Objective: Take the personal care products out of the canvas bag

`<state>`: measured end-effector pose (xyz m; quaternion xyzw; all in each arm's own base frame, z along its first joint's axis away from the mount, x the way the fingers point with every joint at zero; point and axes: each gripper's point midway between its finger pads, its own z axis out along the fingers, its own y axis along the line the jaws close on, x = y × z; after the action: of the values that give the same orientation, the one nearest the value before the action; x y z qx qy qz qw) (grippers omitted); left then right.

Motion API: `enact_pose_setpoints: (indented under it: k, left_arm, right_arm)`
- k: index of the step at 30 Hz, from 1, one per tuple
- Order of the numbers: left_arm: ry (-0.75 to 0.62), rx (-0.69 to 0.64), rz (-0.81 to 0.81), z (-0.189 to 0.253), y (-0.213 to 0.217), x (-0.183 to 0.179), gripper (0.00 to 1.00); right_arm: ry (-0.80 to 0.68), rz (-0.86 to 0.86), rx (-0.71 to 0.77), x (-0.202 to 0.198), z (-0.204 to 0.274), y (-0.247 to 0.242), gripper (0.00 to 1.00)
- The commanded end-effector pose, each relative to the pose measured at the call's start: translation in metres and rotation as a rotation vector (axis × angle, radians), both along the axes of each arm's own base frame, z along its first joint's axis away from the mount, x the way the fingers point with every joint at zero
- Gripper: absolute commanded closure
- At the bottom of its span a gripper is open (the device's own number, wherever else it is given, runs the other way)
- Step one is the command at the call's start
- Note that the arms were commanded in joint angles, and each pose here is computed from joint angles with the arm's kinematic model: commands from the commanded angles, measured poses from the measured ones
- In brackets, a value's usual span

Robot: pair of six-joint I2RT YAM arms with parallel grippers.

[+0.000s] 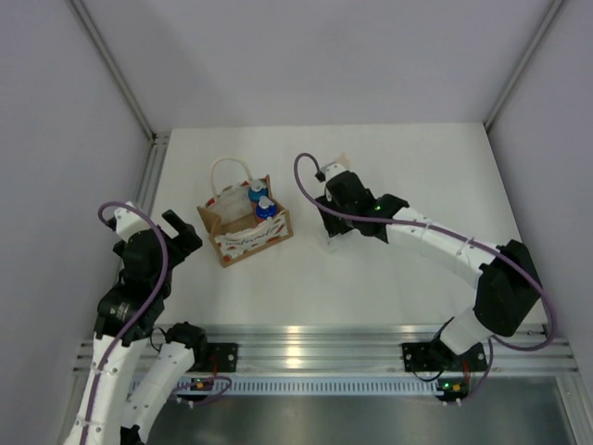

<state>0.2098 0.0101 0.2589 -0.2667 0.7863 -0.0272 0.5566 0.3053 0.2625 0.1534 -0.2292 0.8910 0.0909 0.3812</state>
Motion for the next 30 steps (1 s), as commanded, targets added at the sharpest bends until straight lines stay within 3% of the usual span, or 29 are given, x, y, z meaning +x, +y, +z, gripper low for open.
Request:
enact_pose_setpoints:
  k: [1, 10, 13, 18, 24, 27, 30]
  left_arm:
    - [-0.028, 0.003, 0.002, 0.007, 0.001, 0.001, 0.02]
    - [-0.034, 0.005, 0.001, 0.008, 0.002, 0.0, 0.02]
    - [-0.035, 0.004, 0.0, 0.008, 0.001, 0.0, 0.02]
    - [-0.04, 0.0, -0.004, 0.008, 0.001, -0.001, 0.02]
    - [-0.034, 0.001, -0.009, 0.007, 0.0, 0.0, 0.02]
    - [-0.033, -0.001, -0.001, 0.007, 0.001, 0.0, 0.02]
    - [-0.03, -0.009, -0.001, 0.007, 0.0, 0.001, 0.02]
  right_arm:
    - [-0.032, 0.017, 0.011, 0.017, 0.035, 0.007, 1.0]
    - [0.081, 0.052, -0.103, 0.031, 0.005, 0.009, 1.0]
    - [0.087, 0.059, -0.11, 0.038, 0.005, 0.011, 0.89]
    - [0.067, 0.065, -0.087, 0.045, 0.016, 0.016, 0.52]
    - [0.008, 0.071, -0.034, 0.045, 0.048, 0.018, 0.34]
    - [-0.035, 0.067, -0.015, 0.045, 0.068, 0.015, 0.16]
    - [-0.076, 0.066, 0.005, 0.044, 0.089, 0.012, 0.14]
